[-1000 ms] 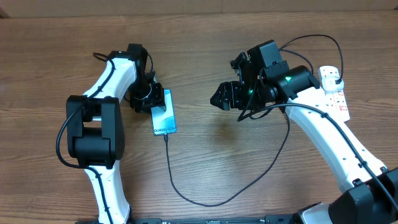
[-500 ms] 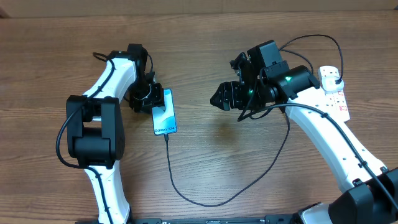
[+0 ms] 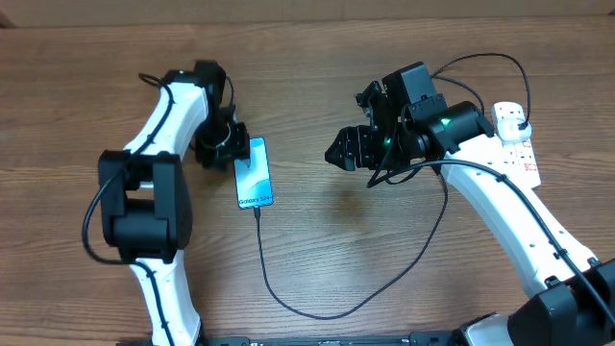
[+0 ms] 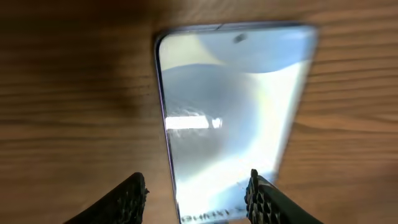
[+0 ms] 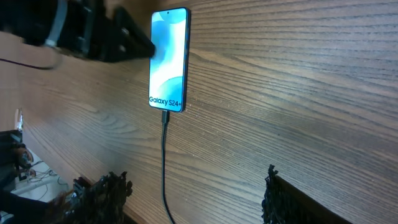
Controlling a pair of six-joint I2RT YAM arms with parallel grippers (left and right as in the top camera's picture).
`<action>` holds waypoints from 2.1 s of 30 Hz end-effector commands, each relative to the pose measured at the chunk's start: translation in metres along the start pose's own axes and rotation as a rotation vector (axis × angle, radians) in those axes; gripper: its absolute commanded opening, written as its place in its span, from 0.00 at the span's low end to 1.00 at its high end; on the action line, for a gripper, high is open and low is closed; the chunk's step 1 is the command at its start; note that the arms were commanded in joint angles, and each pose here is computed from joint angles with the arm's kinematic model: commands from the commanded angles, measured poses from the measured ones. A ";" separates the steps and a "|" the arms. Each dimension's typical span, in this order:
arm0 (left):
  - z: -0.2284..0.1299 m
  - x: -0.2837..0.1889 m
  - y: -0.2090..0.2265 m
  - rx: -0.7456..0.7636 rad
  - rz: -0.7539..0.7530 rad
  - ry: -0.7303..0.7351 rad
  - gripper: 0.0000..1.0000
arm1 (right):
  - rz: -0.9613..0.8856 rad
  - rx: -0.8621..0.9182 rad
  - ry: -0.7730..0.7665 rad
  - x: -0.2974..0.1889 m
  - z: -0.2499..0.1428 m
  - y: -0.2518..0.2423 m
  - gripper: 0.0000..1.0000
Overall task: Plug charger to phone and switch on socket
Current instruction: 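Open the left gripper and lift it away from the phone, then move the right gripper to the power strip switch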
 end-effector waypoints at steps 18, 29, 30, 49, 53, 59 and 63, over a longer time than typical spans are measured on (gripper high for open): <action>-0.105 -0.261 -0.027 0.147 -0.223 -0.702 0.60 | -0.001 -0.018 -0.030 -0.011 0.004 0.005 0.72; -0.141 -0.280 -0.021 0.157 -0.245 -0.738 0.73 | -0.002 -0.037 -0.028 -0.012 0.003 0.005 0.72; -0.141 -0.279 -0.021 0.156 -0.244 -0.735 0.76 | -0.003 -0.042 -0.028 -0.012 0.004 0.004 0.72; -0.139 -0.278 -0.021 0.155 -0.242 -0.728 1.00 | -0.125 0.049 -0.190 -0.115 0.039 -0.021 0.63; -0.139 -0.278 -0.021 0.155 -0.242 -0.728 1.00 | -0.150 0.080 -0.266 -0.147 0.048 -0.029 0.50; -0.139 -0.278 -0.021 0.155 -0.242 -0.728 1.00 | -0.203 0.221 -0.374 -0.190 0.053 -0.067 0.04; -0.139 -0.278 -0.021 0.155 -0.242 -0.728 1.00 | -0.239 0.344 -0.431 -0.211 0.050 -0.099 0.04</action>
Point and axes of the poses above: each gripper's point midway between its finger pads, its own x axis out along the fingers, its own y axis along the line the jaws close on, z = x × y, the point moved 5 cm from there along -x, back along the fingers, and after that the axes turned 5 degrees about -x, right-handed, at the moved point
